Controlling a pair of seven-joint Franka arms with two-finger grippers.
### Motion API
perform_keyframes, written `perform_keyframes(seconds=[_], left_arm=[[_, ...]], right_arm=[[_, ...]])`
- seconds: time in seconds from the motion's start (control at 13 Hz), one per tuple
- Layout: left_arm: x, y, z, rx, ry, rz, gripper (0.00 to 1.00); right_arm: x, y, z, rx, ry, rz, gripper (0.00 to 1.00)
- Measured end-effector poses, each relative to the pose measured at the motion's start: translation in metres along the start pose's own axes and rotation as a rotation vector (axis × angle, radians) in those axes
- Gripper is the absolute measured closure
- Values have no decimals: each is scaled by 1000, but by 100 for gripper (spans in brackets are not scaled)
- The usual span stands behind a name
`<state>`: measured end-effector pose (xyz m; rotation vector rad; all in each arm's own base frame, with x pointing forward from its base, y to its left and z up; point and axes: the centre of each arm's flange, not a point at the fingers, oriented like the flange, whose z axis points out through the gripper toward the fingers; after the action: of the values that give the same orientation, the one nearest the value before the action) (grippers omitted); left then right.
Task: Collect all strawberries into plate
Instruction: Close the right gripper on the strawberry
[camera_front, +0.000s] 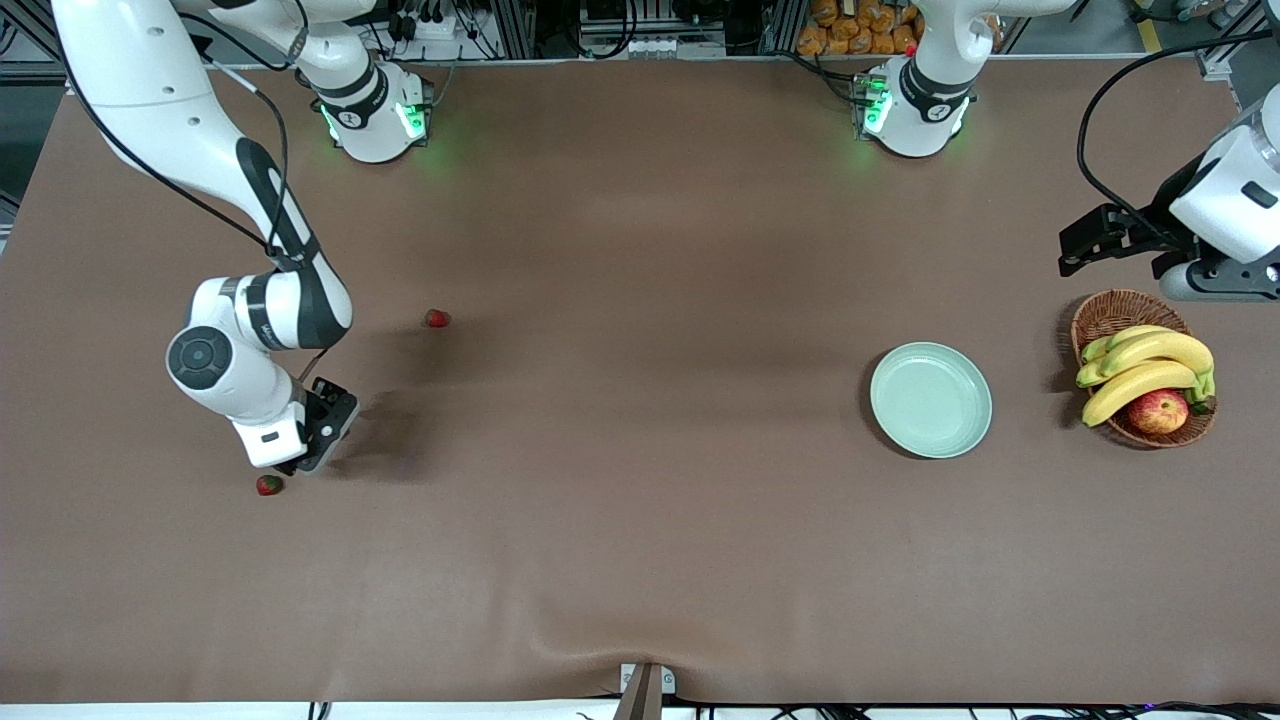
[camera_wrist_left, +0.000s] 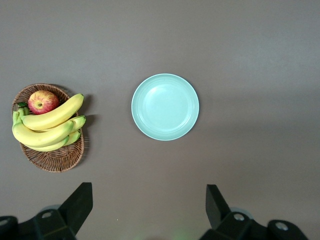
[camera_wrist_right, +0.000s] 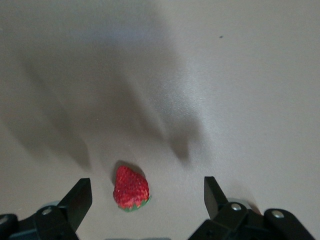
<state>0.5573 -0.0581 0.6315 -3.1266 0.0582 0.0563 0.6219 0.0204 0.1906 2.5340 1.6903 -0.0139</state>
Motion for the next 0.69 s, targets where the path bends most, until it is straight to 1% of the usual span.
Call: perform_keyframes(seconds=[0.23, 0.54, 0.69], left_arm=[[-10, 5, -15, -1, 19, -26, 0], [-13, 19, -16, -1, 19, -31, 0], [-13, 18, -15, -1, 18, -35, 0]], right_arm=[[-7, 0, 21, 18, -12, -8, 0], [-7, -1, 23, 20, -12, -11, 0], [-6, -1, 22, 22, -12, -17, 19]])
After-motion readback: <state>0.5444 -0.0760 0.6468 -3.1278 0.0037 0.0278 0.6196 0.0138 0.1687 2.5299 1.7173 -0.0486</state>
